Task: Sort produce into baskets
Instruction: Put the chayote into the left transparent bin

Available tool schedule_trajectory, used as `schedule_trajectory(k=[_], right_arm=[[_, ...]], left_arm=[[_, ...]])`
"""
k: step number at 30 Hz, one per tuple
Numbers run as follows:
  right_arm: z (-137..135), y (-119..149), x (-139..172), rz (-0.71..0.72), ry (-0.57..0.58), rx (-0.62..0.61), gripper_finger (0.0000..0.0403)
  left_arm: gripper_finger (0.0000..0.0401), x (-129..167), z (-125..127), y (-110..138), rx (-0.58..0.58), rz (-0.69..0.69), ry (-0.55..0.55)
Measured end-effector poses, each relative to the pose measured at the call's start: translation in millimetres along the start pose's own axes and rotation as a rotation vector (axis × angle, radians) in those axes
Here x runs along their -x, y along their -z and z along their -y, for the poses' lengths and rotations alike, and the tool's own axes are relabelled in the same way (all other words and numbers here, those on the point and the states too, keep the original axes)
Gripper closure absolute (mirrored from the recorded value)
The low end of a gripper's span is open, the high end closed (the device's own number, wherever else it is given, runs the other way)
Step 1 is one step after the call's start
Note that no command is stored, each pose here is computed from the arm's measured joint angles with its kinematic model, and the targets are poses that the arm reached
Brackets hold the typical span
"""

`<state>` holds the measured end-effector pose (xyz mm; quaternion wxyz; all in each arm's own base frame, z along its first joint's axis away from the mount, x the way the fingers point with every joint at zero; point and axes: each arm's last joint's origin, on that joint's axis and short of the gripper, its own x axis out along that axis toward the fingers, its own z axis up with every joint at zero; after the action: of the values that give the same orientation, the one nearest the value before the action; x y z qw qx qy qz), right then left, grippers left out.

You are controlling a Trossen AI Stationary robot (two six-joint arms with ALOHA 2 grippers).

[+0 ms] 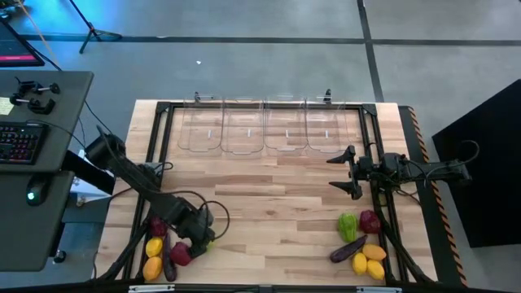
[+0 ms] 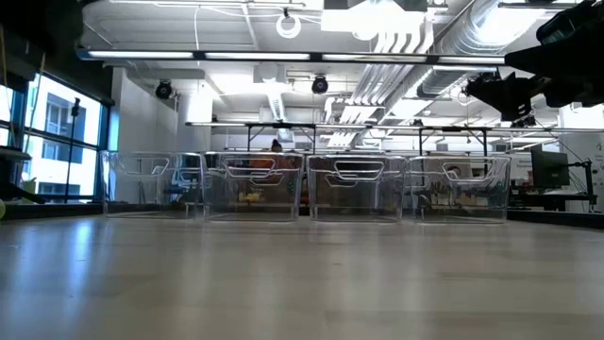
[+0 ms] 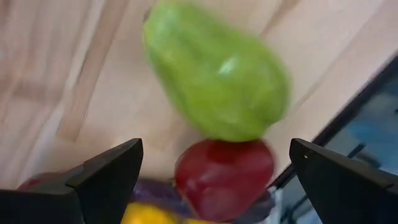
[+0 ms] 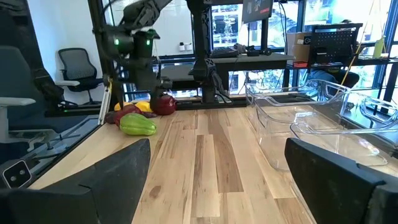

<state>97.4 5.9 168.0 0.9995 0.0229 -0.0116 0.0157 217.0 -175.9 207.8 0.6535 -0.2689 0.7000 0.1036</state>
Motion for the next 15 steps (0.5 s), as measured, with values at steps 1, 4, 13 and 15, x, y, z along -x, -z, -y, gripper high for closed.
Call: schedule_trajectory(k=[1,4,13,15], right_arm=[[0,0,0,0.0,0.0,0.0,0.0041],[0,0,0,0.0,0.0,0.0,0.0041],[0,0,0,0.0,0.0,0.0,0.0041],[0,0,0,0.0,0.0,0.0,0.0041]], left_arm=[[0.0007,6,0,1,0.006,0.035,0.01],[0.0007,17,0,4,0.024,0.103,0.032],[0.0007,19,0,7,0.152,0.104,0.054],[0.0007,19,1,8,0.143,0.104,0.053]])
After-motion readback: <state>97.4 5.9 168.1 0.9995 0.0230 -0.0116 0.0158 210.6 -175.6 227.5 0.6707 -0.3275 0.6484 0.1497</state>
